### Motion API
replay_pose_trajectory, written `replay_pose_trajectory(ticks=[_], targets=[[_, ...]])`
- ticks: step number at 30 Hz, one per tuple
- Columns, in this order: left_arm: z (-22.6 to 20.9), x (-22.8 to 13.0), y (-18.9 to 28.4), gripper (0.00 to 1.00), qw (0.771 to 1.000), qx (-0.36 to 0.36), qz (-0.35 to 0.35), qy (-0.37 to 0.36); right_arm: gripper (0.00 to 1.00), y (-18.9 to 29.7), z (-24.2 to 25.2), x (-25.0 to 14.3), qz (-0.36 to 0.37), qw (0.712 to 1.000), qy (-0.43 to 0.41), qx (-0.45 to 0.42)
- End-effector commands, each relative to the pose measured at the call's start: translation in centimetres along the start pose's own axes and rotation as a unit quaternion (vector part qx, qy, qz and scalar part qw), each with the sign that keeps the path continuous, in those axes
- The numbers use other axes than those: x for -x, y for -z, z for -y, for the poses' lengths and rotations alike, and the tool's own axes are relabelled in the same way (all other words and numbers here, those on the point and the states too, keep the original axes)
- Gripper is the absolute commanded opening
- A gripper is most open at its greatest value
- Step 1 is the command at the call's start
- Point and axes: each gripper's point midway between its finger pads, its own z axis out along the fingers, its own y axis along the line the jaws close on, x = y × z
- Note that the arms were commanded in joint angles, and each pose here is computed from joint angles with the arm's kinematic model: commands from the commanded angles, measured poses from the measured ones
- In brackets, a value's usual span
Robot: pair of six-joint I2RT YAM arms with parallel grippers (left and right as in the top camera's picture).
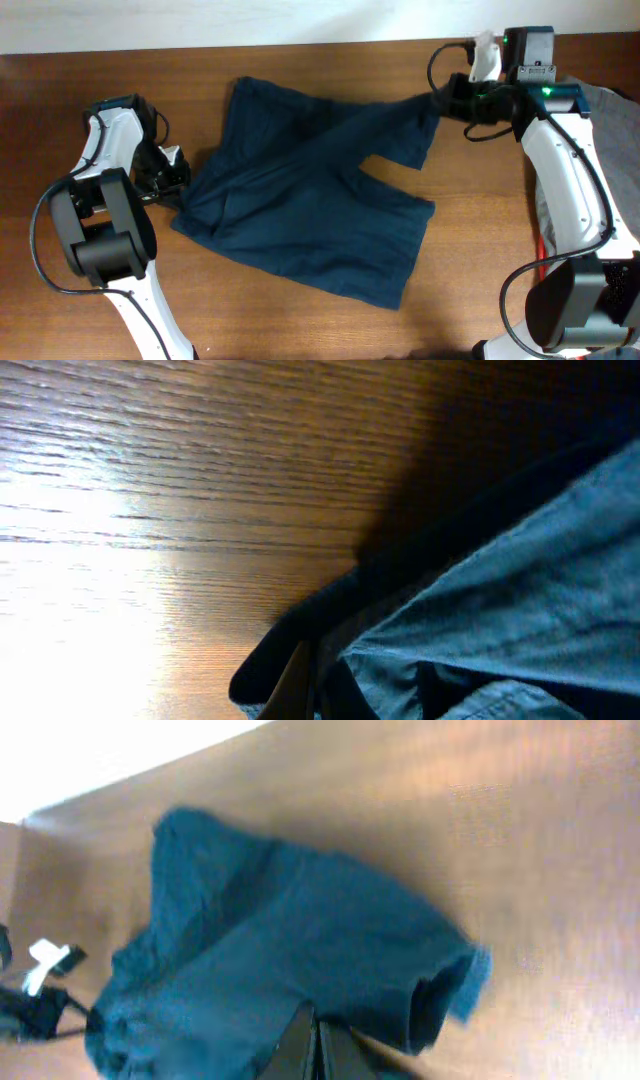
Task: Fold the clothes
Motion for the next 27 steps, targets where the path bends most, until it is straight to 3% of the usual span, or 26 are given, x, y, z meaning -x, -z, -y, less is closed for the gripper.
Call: replay_pose_trajectory(ticks=[1,11,18,22,23,24,27], targets=[[-1.3,0.1,-0.3,0.01,1.000,0.020,-0.004,0.012,0.04,0.1,-0.4,-1.3,-0.026,1.000,0.006,-0.006],[-1.3,-0.1,-0.3,0.01,1.000,0.020,-0.008,0.012,0.04,-0.4,-6.2,-13.4,-0.234,0.967,0.097,-0.014],[-1.3,-0.1,-0.3,0.01,1.000,0.022,-0.008,0.012,0.09,-2.0,-7.8,-15.3,-0.219,0.940,0.232,-0.124],[-1.3,-0.1,-0.3,0.00,1.000,0.022,-0.008,0.012,0.33,-2.8,-7.9,-12.8,-0.164,0.952,0.216,-0.140],[-1.3,-0.1,-0.3,0.01,1.000,0.022,-0.008,0.012,0.45,-2.9,-7.7,-12.0,-0.150,0.958,0.202,-0.140],[-1.3,-0.1,-0.3,0.01,1.000,0.022,-0.008,0.012,0.58,-2.9,-6.7,-10.2,-0.123,0.970,0.158,-0.139],[-1.3,-0.1,-0.3,0.01,1.000,0.022,-0.008,0.012,0.75,-2.6,-4.4,-7.4,-0.091,0.984,0.085,-0.129]])
